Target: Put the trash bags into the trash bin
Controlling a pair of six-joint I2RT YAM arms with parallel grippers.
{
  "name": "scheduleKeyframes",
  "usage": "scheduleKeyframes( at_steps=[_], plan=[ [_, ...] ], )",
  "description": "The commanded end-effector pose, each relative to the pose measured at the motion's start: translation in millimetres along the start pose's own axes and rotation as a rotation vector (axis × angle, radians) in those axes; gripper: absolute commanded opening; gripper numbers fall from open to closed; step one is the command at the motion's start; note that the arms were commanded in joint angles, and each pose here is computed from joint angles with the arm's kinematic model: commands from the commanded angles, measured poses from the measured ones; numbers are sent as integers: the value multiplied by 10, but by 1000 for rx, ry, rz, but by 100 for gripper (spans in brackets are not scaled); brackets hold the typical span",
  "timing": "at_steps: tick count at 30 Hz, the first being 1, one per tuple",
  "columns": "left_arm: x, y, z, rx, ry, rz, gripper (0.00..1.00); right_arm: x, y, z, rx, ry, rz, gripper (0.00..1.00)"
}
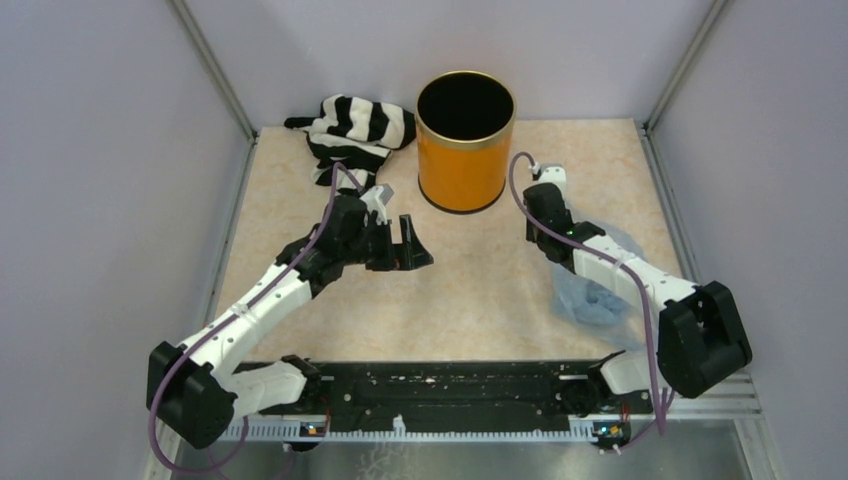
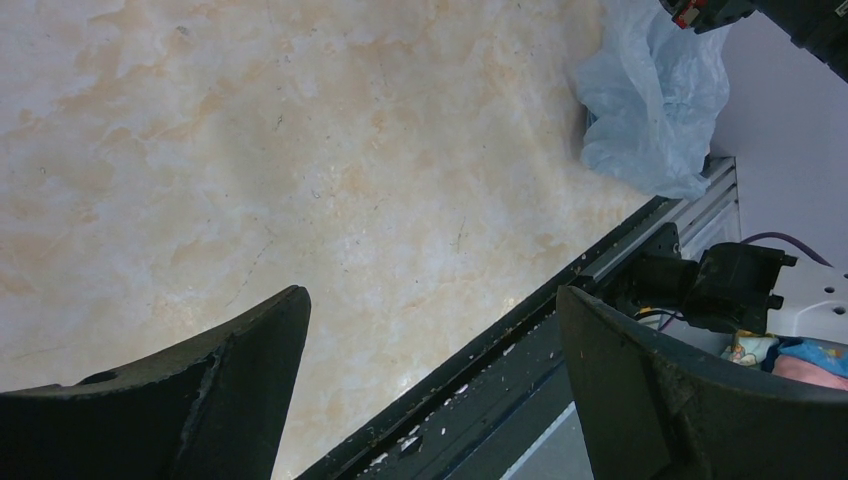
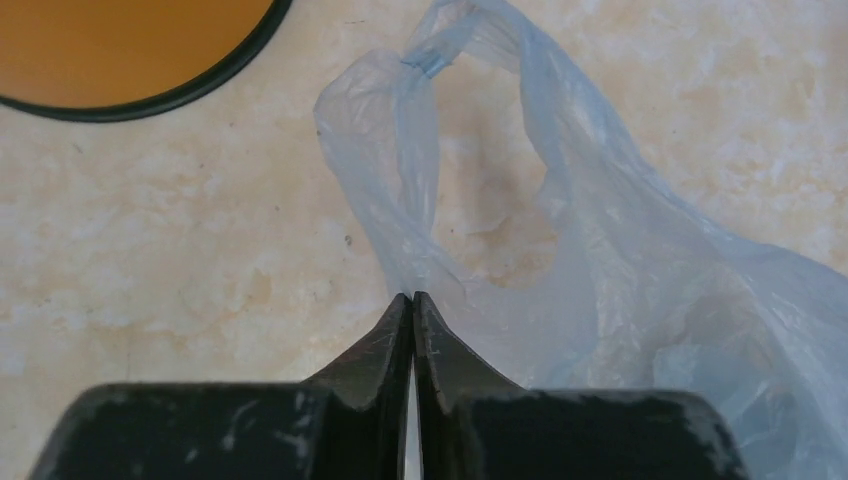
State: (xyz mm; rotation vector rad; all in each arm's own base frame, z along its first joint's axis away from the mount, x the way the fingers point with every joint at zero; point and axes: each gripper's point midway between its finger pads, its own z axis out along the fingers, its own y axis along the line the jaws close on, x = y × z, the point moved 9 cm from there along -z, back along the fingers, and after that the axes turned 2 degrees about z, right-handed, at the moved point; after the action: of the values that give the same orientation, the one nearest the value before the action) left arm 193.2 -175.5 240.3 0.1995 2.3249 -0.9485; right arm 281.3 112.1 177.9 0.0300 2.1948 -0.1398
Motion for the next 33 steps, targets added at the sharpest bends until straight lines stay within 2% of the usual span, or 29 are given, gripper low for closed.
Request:
scheduleKeyframes(
  at_steps=[1, 6, 15, 22, 26, 33],
  plan=[
    [-41, -56, -24, 34, -51, -7, 98, -209, 80, -197, -129, -41, 106, 0],
    [-18, -55, 0, 46, -46, -48, 98, -189, 323, -511, -381, -29, 183, 0],
    [-24, -3, 41, 73, -65, -88, 98, 24, 861, -1000, -736, 1, 191, 0],
    [-31, 48, 68, 115, -76, -108, 98, 158, 1044, -1129, -877, 39, 199, 0],
    [-14, 149, 140, 86, -68, -121, 98, 212, 1087, -1172, -911, 57, 185, 0],
    [-79, 206, 187, 126, -82, -137, 98, 426, 1122, -1211, -942, 110, 140, 0]
  ],
)
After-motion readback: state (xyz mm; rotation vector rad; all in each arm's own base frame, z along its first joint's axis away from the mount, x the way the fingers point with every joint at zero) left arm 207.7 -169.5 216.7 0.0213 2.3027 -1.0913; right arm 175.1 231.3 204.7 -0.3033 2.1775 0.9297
